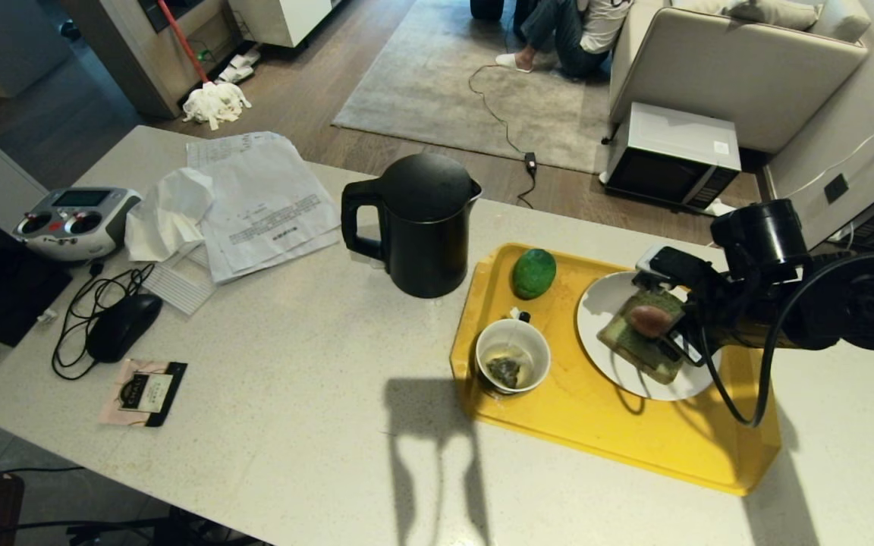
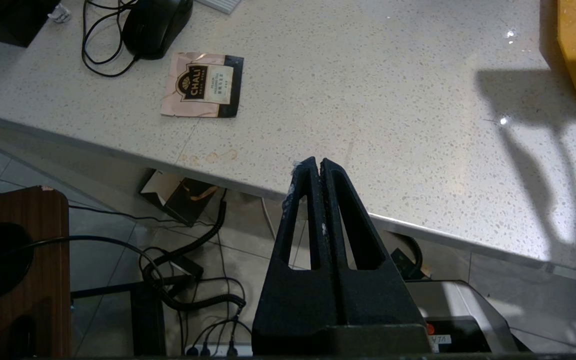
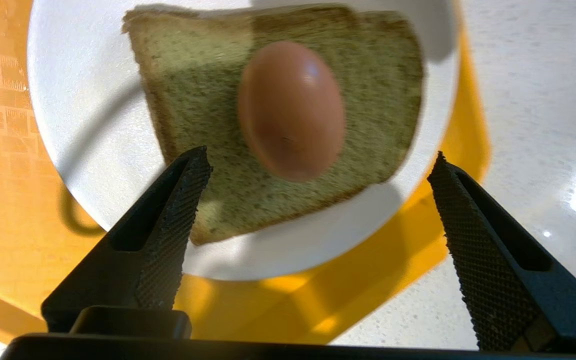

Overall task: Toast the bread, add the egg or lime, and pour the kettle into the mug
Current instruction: Put the egg in the bowl, then pick up the kettle

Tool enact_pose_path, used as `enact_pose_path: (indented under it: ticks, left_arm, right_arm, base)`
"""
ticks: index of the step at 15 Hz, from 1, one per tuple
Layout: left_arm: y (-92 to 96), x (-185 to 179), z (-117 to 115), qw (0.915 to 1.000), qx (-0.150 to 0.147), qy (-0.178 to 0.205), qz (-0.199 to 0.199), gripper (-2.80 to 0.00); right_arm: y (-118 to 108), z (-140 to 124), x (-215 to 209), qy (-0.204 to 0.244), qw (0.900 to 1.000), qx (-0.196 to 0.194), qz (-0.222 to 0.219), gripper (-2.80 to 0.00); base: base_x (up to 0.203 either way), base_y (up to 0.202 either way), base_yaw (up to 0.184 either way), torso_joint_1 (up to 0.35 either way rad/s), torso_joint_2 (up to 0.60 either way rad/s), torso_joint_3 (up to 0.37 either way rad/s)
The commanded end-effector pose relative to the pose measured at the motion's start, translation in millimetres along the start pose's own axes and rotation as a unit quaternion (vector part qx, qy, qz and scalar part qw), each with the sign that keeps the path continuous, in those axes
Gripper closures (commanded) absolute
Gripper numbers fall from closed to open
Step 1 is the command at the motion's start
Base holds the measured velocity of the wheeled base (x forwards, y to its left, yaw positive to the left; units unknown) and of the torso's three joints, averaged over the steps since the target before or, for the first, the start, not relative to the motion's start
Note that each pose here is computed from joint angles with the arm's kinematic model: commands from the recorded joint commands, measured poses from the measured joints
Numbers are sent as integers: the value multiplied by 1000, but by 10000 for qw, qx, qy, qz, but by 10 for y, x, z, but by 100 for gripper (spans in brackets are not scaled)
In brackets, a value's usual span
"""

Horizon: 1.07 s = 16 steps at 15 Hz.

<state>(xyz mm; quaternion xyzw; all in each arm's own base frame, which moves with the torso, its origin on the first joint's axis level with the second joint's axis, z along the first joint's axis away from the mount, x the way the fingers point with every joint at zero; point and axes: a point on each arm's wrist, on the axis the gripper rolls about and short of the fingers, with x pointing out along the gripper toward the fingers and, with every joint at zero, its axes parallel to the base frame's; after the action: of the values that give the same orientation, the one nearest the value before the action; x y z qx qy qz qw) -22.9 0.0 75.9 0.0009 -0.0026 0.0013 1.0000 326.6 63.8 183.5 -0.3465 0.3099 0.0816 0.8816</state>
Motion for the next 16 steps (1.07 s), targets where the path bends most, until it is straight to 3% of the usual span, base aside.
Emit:
enact_pose_path:
  ticks: [1, 2, 3, 7, 10, 13, 16]
  left_arm:
    - [0, -1, 0, 10000, -2, -5, 3, 0]
    - [0, -1, 0, 10000, -2, -5, 3, 0]
    - [0, -1, 0, 10000, -2, -5, 3, 0]
    - [0, -1, 0, 10000, -2, -5, 3, 0]
    - [0, -1, 0, 10000, -2, -5, 3, 0]
    - [0, -1, 0, 10000, -2, -5, 3, 0]
    - [0, -1, 0, 10000, -2, -5, 3, 0]
  right_arm:
    - [-128, 24, -312, -281, 9992, 187, -212, -280]
    - [-160, 7, -457, -345, 9987, 297, -248, -280]
    - [-188, -22, -613, -411, 9977, 447, -288, 0]
    - [-336, -179, -1286, -930, 9861, 1205, -662, 0]
    - [-401, -397, -1860, -1515, 9637, 1943, -1027, 0]
    - [-163, -874, -2271, -1845, 9396, 2671, -1087, 0]
    - [214, -1442, -2435, -1938, 9268, 3012, -1126, 0]
  base:
    - [0, 0, 0, 0, 0, 0]
    - [0, 0, 0, 0, 0, 0]
    - [0, 0, 0, 0, 0, 0]
    - [0, 0, 0, 0, 0, 0]
    - [0, 0, 0, 0, 0, 0]
    - [0, 0, 0, 0, 0, 0]
    - [0, 0, 0, 0, 0, 0]
